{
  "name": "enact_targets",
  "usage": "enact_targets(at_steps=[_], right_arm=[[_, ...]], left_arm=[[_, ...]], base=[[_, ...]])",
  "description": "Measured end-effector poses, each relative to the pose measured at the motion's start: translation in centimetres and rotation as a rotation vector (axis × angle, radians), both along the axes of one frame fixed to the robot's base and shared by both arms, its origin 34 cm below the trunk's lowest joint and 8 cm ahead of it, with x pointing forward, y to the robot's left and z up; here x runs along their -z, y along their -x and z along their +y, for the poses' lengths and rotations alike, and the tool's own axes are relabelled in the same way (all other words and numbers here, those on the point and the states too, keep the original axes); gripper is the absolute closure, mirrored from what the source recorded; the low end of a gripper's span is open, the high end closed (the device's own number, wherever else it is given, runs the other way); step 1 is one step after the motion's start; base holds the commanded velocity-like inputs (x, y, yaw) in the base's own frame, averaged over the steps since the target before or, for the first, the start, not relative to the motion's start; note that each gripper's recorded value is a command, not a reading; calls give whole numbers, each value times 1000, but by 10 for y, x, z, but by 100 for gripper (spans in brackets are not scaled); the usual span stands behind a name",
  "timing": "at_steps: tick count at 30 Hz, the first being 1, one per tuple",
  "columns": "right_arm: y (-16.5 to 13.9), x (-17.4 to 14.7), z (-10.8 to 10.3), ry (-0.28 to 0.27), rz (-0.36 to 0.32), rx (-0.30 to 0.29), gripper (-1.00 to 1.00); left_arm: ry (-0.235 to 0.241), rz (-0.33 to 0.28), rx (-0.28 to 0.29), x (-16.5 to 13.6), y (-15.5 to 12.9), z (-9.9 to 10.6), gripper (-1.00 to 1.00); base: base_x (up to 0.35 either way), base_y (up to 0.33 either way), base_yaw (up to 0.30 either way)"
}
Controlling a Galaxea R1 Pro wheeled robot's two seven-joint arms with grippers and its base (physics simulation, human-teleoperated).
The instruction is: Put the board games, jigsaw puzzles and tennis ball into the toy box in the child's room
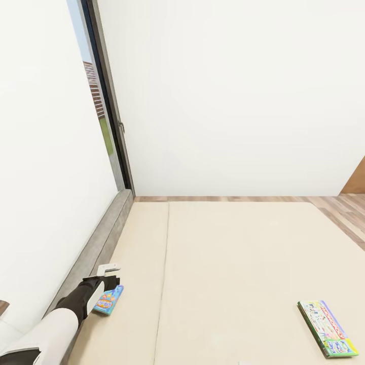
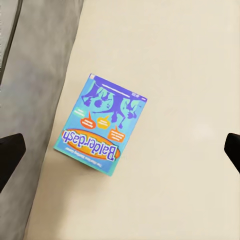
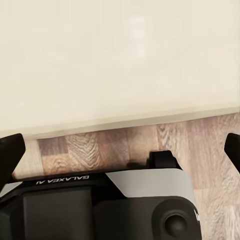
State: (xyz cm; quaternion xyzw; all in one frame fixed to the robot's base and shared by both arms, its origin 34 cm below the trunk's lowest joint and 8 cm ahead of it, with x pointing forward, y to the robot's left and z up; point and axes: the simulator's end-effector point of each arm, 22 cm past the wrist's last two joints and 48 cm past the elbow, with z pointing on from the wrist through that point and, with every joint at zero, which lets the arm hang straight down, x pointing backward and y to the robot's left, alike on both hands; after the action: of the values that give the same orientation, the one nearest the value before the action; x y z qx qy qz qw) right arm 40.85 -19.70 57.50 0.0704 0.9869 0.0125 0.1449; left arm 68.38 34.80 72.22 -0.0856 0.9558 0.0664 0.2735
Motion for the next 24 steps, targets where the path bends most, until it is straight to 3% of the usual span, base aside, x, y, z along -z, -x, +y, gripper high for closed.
enact_targets(at_steps=[10, 17, 24], right_arm=[[1, 0, 2, -23, -5, -7, -100], [-14, -7, 22, -135, -45, -38, -100], [-21, -12, 32, -188, -64, -49, -100]], left_arm=[[-1, 0, 0, 0, 0, 0, -100], [-1, 0, 0, 0, 0, 0, -100], [0, -1, 1, 0, 0, 0, -100]], base=[[0, 0, 0], [0, 0, 0], [0, 0, 0]])
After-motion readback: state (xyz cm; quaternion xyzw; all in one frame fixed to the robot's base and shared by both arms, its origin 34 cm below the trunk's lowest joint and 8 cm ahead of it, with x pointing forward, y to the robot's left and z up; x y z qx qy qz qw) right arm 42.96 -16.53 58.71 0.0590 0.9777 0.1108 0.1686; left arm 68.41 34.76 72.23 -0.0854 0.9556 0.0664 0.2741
